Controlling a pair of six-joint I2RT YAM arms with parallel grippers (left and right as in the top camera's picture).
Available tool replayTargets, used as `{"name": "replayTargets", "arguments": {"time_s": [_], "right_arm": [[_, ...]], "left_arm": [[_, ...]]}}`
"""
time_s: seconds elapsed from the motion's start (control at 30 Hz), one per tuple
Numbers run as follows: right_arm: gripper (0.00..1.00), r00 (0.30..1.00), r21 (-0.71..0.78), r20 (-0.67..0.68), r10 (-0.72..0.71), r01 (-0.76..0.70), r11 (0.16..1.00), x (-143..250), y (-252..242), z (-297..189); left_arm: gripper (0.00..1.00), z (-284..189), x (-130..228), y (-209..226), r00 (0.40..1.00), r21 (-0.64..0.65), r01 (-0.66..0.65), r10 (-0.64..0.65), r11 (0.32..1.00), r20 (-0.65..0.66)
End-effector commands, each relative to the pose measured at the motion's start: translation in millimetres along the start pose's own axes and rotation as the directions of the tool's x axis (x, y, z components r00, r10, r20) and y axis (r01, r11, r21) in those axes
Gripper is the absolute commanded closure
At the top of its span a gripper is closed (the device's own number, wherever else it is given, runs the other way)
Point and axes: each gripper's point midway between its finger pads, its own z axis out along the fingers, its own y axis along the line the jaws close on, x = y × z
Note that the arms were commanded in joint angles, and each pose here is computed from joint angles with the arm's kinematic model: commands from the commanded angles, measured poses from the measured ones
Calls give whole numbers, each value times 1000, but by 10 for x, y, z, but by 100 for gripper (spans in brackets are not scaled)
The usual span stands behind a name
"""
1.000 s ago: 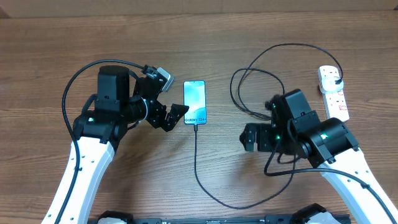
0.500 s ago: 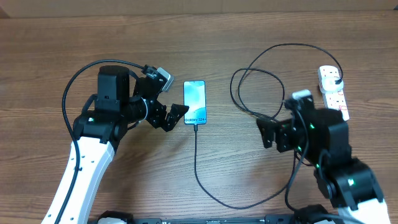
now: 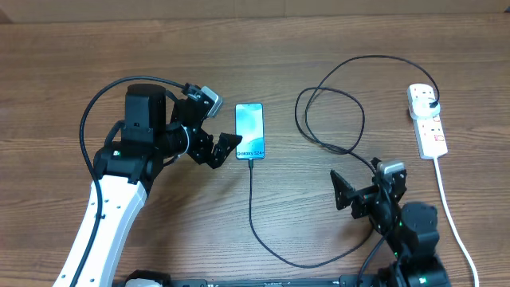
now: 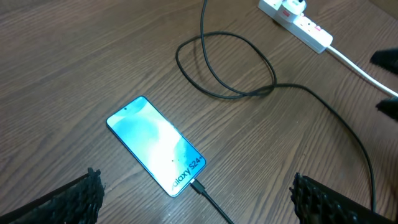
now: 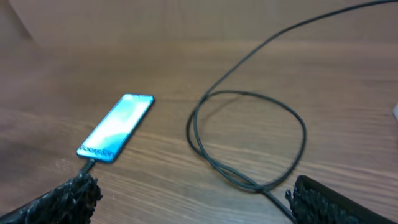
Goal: Plug charger to phone and switch on socket
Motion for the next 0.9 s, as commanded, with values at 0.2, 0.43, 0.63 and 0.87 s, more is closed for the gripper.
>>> {"name": "replayTargets", "arguments": {"time_s": [0.2,0.43,0.63,0.87], "right_arm": [[0,986,5,162,35,-36,999,-5,-43,-49],[0,953,58,302,14,-34,998,-268,-126,-169],[0,957,85,282,62,-89,992,-201,-201,-155],[0,957,90,284,59,-88,992,-203,-209,-157]], "left_arm": [[0,15,-8,-33,999,18,-32,32,999,3],[1,15,-8,-33,999,18,-32,32,999,3],[0,15,-7,-33,999,18,-32,32,999,3],[0,15,-8,-33,999,18,-32,32,999,3]]}}
